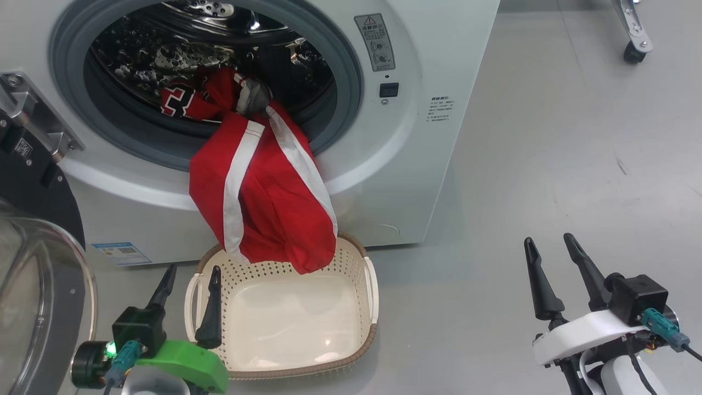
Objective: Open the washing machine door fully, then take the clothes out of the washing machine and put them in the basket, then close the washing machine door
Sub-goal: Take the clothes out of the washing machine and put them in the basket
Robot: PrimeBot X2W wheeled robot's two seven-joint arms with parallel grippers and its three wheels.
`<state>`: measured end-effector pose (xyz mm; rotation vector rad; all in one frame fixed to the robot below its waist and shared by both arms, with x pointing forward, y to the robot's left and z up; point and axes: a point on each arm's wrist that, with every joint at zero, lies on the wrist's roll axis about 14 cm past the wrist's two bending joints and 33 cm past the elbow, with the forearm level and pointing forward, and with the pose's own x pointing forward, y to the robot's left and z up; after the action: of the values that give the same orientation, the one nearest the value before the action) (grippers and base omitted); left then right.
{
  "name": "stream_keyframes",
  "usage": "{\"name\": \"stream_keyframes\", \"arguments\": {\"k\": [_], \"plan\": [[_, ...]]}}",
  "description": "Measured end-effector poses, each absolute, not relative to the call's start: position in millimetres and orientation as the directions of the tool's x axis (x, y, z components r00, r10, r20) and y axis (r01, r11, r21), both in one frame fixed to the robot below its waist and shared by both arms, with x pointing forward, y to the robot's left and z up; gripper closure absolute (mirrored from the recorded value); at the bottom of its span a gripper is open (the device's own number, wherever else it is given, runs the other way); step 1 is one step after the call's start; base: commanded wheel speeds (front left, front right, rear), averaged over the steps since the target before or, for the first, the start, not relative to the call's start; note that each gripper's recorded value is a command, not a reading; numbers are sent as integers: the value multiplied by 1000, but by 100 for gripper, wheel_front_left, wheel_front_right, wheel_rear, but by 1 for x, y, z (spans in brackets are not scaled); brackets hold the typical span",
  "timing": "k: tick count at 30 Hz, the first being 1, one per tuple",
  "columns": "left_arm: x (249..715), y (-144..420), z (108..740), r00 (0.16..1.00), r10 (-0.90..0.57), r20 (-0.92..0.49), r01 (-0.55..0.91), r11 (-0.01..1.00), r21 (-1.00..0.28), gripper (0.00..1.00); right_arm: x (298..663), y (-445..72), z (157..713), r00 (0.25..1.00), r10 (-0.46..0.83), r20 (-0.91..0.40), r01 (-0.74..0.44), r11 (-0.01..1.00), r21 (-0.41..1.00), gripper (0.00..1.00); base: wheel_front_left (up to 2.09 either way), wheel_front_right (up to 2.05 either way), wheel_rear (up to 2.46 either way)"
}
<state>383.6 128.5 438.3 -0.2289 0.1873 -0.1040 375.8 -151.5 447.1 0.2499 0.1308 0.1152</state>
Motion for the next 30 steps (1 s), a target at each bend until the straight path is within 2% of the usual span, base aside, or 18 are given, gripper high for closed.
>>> {"name": "stream_keyframes", "arguments": {"k": [11,20,30], "plan": [[389,115,414,943,-184,-279,108,958,-267,0,383,-151,441,982,132,-133,-94,962,258,0,0,0,0],[422,92,391,887,-277,-369,167,938,-303,0,400,-153,434,981,129,-145,-88,962,258,0,0,0,0],[459,81,358,810,-330,-485,162,920,-356,0,414,-159,422,980,110,-165,-65,965,255,0,0,0,0]]}}
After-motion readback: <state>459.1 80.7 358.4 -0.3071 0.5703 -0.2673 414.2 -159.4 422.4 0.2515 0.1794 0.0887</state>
